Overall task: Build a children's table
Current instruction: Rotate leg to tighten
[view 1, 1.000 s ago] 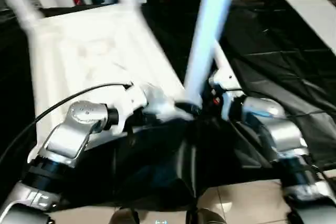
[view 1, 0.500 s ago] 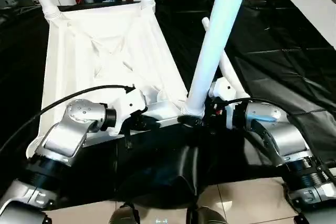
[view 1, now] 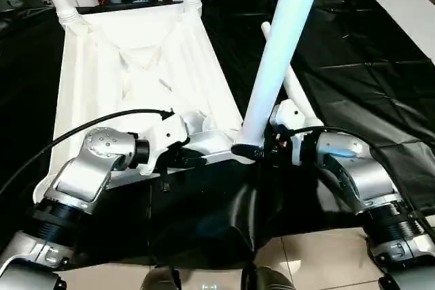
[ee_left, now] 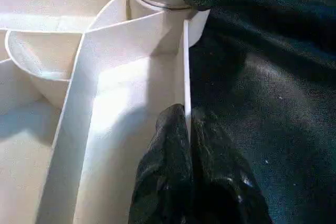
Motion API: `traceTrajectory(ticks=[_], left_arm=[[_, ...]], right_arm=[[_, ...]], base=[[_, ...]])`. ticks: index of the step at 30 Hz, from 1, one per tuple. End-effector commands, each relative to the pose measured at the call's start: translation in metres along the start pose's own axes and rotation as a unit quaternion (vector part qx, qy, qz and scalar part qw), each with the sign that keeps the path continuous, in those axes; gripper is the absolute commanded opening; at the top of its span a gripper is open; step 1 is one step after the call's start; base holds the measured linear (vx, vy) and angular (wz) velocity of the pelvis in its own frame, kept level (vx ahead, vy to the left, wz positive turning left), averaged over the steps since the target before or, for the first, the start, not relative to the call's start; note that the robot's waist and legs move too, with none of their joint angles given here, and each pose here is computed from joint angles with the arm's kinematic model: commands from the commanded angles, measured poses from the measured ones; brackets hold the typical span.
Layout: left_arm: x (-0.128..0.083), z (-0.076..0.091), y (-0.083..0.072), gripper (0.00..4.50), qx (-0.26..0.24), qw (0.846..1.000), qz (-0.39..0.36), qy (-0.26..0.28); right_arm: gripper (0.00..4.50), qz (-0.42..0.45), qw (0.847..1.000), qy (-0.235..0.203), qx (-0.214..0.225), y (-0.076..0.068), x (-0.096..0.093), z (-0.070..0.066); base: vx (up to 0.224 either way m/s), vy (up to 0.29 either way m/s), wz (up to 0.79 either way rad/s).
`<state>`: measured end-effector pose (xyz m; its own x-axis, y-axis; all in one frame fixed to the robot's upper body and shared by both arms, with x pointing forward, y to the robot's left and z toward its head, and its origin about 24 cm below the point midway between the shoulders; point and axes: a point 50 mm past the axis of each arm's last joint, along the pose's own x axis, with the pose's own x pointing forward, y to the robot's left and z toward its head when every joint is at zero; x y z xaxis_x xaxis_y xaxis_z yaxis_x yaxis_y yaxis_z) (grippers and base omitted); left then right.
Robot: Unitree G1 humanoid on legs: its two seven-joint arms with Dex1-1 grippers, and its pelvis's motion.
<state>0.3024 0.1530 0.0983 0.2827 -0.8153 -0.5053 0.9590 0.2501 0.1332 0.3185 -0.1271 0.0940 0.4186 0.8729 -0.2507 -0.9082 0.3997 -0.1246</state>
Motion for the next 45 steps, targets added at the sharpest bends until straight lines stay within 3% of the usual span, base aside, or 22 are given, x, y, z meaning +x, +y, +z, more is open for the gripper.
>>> traceTrajectory(ticks=[1, 5, 6, 10, 11, 12, 13, 15, 23, 26, 31, 32, 33, 35, 38, 40, 41, 45], left_arm=[[0.008, -0.002, -0.007, 0.0, -0.009, 0.999, -0.033, -0.013], [0.011, -0.004, -0.005, 0.0, -0.022, 1.0, -0.014, -0.013], [0.014, -0.005, -0.003, 0.0, -0.035, 0.999, 0.007, -0.011], [0.023, -0.005, 0.0, 0.0, -0.055, 0.997, 0.044, 0.0], [0.031, -0.004, 0.003, 0.0, -0.073, 0.994, 0.083, 0.01], [0.032, -0.004, 0.004, 0.0, -0.076, 0.993, 0.089, 0.01], [0.044, 0.0, 0.009, 0.0, -0.105, 0.985, 0.137, 0.017], [0.055, 0.005, 0.01, 0.0, -0.128, 0.977, 0.168, 0.021], [0.076, 0.014, 0.009, 0.0, -0.136, 0.969, 0.206, 0.03], [0.077, 0.017, 0.008, 0.0, -0.136, 0.969, 0.203, 0.029], [0.074, 0.017, 0.008, 0.0, -0.134, 0.969, 0.205, 0.03], [0.073, 0.016, 0.008, 0.0, -0.132, 0.969, 0.205, 0.03], [0.073, 0.016, 0.008, 0.0, -0.131, 0.97, 0.205, 0.03], [0.07, 0.013, 0.007, 0.0, -0.124, 0.972, 0.2, 0.027], [0.065, 0.009, 0.006, 0.0, -0.128, 0.972, 0.196, 0.032], [0.063, 0.008, 0.006, 0.0, -0.127, 0.972, 0.196, 0.032], [0.058, 0.006, 0.007, 0.0, -0.127, 0.972, 0.195, 0.031], [0.049, 0.003, 0.007, 0.0, -0.113, 0.976, 0.184, 0.023]], right_arm=[[2.73, 0.003, 1.0, 0.006, 0.004, 0.002, 0.002, -0.004], [2.72, -0.032, 0.999, 0.0, 0.036, 0.002, 0.005, -0.011], [2.72, -0.071, 0.995, -0.002, 0.066, 0.001, 0.01, -0.017], [2.72, -0.134, 0.985, 0.004, 0.105, 0.002, 0.021, -0.026], [2.72, -0.174, 0.975, 0.009, 0.136, 0.004, 0.033, -0.031], [2.72, -0.179, 0.974, 0.011, 0.139, 0.005, 0.034, -0.031], [2.72, -0.227, 0.96, 0.032, 0.164, 0.007, 0.05, -0.036], [2.72, -0.266, 0.945, 0.058, 0.18, 0.01, 0.064, -0.04], [2.72, -0.272, 0.935, 0.062, 0.218, 0.025, 0.102, -0.03], [2.72, -0.275, 0.933, 0.052, 0.225, 0.026, 0.108, -0.025], [2.72, -0.27, 0.931, 0.027, 0.243, 0.022, 0.106, -0.022], [3.07, -0.273, 0.932, 0.017, 0.239, 0.019, 0.103, -0.021], [3.07, -0.274, 0.932, 0.016, 0.238, 0.018, 0.103, -0.021], [3.44, -0.276, 0.936, -0.002, 0.217, 0.012, 0.095, -0.016], [3.55, -0.267, 0.944, -0.018, 0.191, 0.006, 0.086, -0.011], [3.93, -0.262, 0.948, -0.024, 0.18, 0.004, 0.082, -0.008], [3.97, -0.251, 0.955, -0.035, 0.152, 0.0, 0.072, -0.004], [4.04, -0.207, 0.971, -0.031, 0.117, -0.004, 0.054, -0.002]], base=[[0.0, 0.0, 0.0], [0.0, 0.0, 0.0], [0.0, 0.0, 0.0], [0.0, 0.0, 0.0], [0.0, 0.0, 0.0], [0.0, 0.0, 0.0], [0.0, 0.0, 0.0], [0.0, 0.0, 0.0], [0.0, 0.0, 0.0], [0.0, 0.0, 0.0], [0.0, 0.0, 0.0], [0.0, 0.0, 0.0], [0.0, 0.0, 0.0], [0.0, 0.0, 0.0], [0.0, 0.0, 0.0], [0.0, 0.0, 0.0], [0.0, 0.0, 0.0], [0.0, 0.0, 0.0]])
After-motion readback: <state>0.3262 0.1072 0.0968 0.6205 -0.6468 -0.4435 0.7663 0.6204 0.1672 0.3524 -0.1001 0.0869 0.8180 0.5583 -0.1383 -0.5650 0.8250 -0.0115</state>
